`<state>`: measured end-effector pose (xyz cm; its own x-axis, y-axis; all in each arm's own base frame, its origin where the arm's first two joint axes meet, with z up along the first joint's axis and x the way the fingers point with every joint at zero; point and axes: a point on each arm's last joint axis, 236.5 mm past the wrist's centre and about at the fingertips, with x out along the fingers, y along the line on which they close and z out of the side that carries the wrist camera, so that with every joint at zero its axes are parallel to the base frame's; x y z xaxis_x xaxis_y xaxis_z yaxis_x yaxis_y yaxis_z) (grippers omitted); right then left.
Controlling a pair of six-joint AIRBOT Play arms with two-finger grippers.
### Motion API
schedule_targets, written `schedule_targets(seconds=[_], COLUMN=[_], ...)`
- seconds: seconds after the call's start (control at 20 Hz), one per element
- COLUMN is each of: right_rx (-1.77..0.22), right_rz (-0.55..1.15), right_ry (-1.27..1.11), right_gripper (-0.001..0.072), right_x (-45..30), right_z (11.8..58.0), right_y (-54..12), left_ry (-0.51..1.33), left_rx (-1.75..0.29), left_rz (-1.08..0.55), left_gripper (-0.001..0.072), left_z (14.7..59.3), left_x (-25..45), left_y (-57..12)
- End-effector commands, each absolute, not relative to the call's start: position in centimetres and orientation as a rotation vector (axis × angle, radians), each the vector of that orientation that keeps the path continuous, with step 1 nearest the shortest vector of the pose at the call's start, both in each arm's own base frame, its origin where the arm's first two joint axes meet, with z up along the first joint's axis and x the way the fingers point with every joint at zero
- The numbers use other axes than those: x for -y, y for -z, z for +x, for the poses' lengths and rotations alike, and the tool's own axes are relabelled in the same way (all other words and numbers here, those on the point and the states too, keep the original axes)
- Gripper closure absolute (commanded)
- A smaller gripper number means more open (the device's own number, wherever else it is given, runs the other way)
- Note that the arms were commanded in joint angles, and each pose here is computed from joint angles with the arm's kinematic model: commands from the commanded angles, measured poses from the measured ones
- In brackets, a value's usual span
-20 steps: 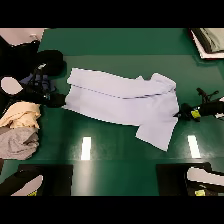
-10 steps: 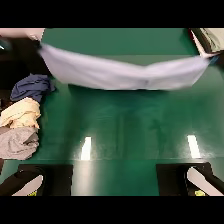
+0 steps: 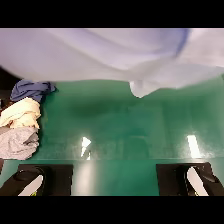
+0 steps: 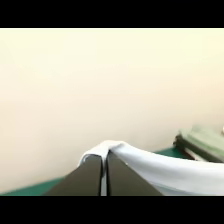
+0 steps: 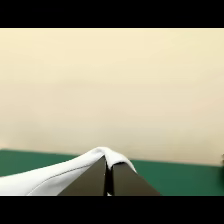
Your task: Fold the shirts.
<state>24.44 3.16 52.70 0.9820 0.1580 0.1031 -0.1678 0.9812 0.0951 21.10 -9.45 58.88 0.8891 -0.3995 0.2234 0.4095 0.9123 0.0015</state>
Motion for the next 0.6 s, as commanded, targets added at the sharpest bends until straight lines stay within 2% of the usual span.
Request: schedule_targets(seconds=[0.0, 0.1, 0.25, 0.4, 0.55], right_rx=[0.122, 0.022, -0.236, -0.625, -0.986], right_rz=[0.066, 0.091, 0.185, 0.312, 0.436], right_ry=[0.002, 0.002, -0.003, -0.013, -0.033], right_gripper=[0.0697, 0.0698, 0.0698, 0.0698, 0.0698], right_x=[-0.9, -0.2, 2.1, 4.7, 5.8], right_z=[21.3, 23.0, 28.7, 34.2, 36.4], right_y=[-55.1, -53.9, -48.0, -36.3, -24.8], left_ry=[0.426, 0.422, 0.419, 0.423, 0.413], left_rx=[0.328, 0.251, -0.011, -0.372, -0.687], left_rz=[-0.049, -0.049, -0.071, -0.091, -0.118], left_gripper=[0.0685, 0.0686, 0.0685, 0.0685, 0.0685], left_z=[17.1, 19.6, 27.3, 34.3, 39.3], left_x=[9.1, 9.3, 10.2, 11.2, 11.8], left_y=[-61.2, -59.0, -50.9, -38.9, -27.1])
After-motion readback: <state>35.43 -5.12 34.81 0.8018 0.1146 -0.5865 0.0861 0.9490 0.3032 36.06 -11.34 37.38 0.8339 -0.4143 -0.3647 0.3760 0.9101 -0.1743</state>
